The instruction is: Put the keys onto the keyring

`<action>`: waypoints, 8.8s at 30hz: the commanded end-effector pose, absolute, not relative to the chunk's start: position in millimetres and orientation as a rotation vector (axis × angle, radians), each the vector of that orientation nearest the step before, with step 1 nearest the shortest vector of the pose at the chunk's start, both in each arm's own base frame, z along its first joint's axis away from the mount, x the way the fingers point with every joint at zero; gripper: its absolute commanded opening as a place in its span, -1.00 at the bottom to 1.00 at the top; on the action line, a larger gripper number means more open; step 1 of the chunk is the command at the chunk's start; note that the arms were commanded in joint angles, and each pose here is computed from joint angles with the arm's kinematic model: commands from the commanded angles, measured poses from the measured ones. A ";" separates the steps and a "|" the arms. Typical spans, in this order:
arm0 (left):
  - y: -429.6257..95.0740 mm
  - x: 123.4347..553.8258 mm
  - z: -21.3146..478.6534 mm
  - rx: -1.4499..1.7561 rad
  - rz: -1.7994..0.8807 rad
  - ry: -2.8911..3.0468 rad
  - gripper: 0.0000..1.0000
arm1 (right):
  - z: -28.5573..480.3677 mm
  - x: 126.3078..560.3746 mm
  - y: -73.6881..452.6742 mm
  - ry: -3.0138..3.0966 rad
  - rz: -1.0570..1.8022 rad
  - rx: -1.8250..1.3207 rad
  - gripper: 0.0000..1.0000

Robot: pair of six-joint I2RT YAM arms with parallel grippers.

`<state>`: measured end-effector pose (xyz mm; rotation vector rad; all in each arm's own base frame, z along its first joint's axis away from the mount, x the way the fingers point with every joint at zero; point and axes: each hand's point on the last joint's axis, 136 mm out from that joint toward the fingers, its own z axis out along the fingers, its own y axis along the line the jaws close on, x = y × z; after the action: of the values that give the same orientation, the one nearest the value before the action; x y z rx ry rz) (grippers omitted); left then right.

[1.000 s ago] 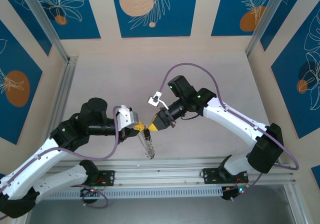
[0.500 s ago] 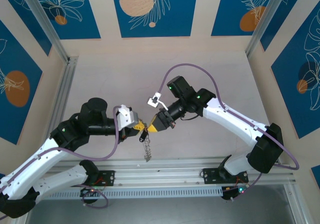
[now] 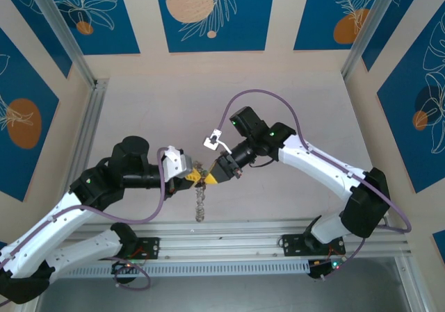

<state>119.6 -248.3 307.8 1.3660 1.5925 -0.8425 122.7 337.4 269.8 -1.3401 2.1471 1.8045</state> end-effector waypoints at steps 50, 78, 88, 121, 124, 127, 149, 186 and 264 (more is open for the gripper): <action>-219.7 152.0 283.8 0.975 -0.741 1.985 -1.00 | 208.5 167.6 253.4 2.351 1.289 -0.618 -1.00; -264.8 214.9 206.4 0.908 -0.618 2.273 -1.00 | 65.6 178.5 206.4 2.617 1.140 -0.120 -1.00; -303.4 257.8 175.9 0.909 -0.637 2.284 -1.00 | 60.3 231.6 185.1 2.535 1.083 0.049 -0.95; -287.4 306.5 67.7 0.821 -0.576 2.519 -0.57 | 94.1 221.4 139.7 2.378 1.046 0.243 0.25; -281.3 307.1 80.9 0.817 -0.529 2.523 -0.15 | 98.4 222.6 136.2 2.357 1.059 0.249 0.25; -281.0 305.2 100.3 0.812 -0.515 2.505 0.34 | 98.9 222.7 135.0 2.347 1.066 0.249 0.29; -307.9 301.0 114.6 0.824 -0.585 2.561 0.27 | 98.4 224.0 147.6 2.350 1.127 0.177 0.59; -245.5 328.7 30.6 0.829 -0.243 2.794 -0.65 | 110.3 235.1 168.3 2.310 1.138 0.040 0.67; -255.3 169.1 358.0 0.967 -1.026 1.765 -1.00 | 260.4 185.4 295.7 1.765 1.221 -0.877 -0.55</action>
<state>178.0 -254.3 326.9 0.9656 1.8617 -0.9887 179.5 303.6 256.5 -0.9273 1.7533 1.2461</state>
